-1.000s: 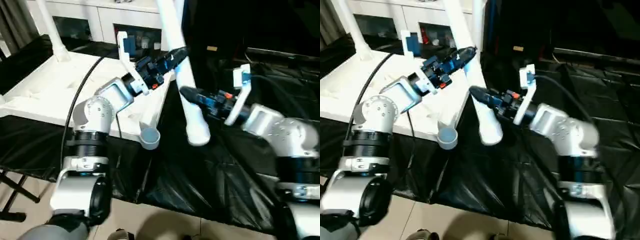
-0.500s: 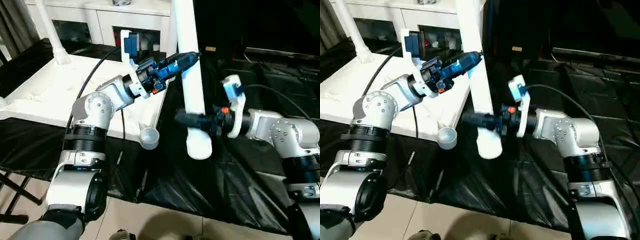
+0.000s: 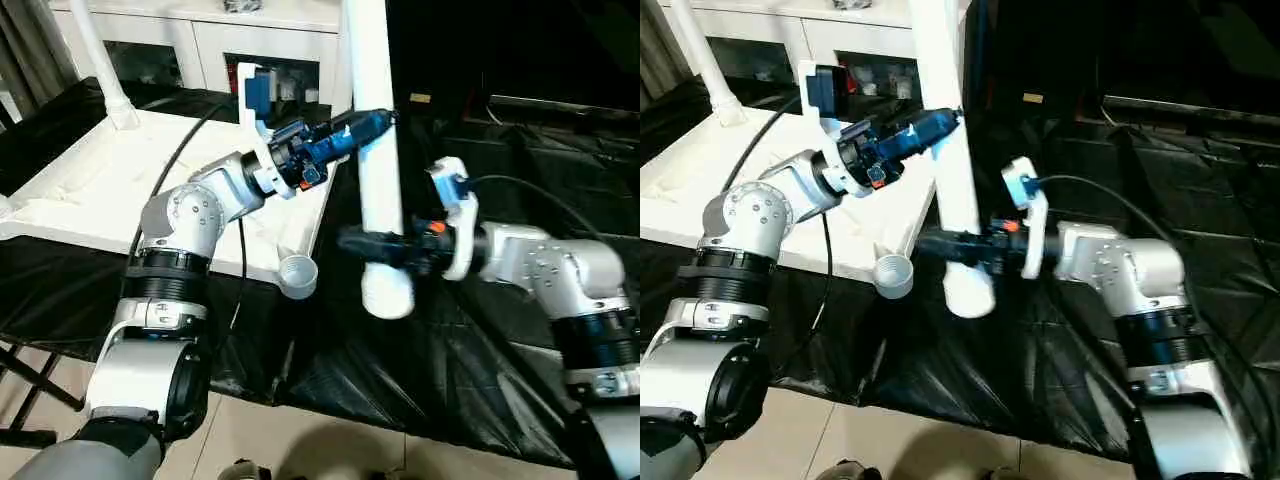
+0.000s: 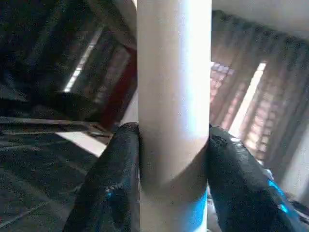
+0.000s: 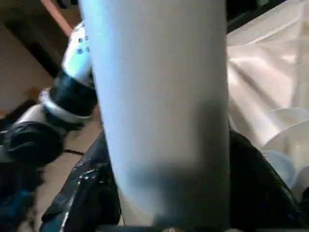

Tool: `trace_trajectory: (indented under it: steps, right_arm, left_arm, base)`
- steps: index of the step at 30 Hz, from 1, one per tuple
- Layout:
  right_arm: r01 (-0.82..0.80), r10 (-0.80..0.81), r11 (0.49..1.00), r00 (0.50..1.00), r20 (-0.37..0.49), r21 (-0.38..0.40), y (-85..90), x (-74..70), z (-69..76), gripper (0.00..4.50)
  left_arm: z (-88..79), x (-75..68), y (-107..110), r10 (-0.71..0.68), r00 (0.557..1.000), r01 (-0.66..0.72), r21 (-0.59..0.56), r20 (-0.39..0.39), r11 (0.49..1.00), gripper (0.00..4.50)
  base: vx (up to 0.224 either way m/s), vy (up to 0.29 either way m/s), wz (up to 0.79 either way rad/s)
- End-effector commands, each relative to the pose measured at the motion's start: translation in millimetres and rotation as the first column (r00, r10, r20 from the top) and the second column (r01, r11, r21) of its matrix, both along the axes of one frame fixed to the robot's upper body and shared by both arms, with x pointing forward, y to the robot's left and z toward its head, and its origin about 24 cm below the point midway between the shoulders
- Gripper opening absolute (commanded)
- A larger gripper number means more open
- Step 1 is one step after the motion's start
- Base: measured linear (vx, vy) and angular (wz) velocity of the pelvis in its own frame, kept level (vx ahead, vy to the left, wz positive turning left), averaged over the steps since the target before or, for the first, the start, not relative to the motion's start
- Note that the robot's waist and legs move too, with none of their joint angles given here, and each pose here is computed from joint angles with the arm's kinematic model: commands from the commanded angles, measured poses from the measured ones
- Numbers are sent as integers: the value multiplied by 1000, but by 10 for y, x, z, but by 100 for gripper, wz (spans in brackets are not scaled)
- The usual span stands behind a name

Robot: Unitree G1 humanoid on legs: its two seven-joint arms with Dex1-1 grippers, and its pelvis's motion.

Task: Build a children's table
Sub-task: Pick table leg

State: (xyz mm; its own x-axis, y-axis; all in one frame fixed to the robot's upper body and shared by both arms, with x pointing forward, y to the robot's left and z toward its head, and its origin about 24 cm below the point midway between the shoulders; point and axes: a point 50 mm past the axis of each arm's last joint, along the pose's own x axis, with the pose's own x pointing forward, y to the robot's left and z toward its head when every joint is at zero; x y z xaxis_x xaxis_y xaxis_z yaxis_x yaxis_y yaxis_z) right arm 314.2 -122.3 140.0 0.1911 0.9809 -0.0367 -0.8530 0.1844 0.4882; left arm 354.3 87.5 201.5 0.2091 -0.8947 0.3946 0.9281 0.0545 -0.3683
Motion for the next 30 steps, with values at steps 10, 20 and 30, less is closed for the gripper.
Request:
trace_trajectory:
  steps: [10,20,30]
  right_arm:
    - [501,-464,854,856,227,-143,278,240,1,191]
    - [625,-568,769,766,301,-137,498,259,63,190]
    - [639,-604,768,745,283,-44,498,275,143,260]
  left_arm:
    - [-63,313,-254,565,820,-534,231,-96,814,294]
    - [9,418,-206,719,677,-686,217,-157,694,220]
    - [32,386,-295,685,710,-663,176,-161,728,181]
  base:
    - [0,0,0]
    - [0,0,0]
    - [0,0,0]
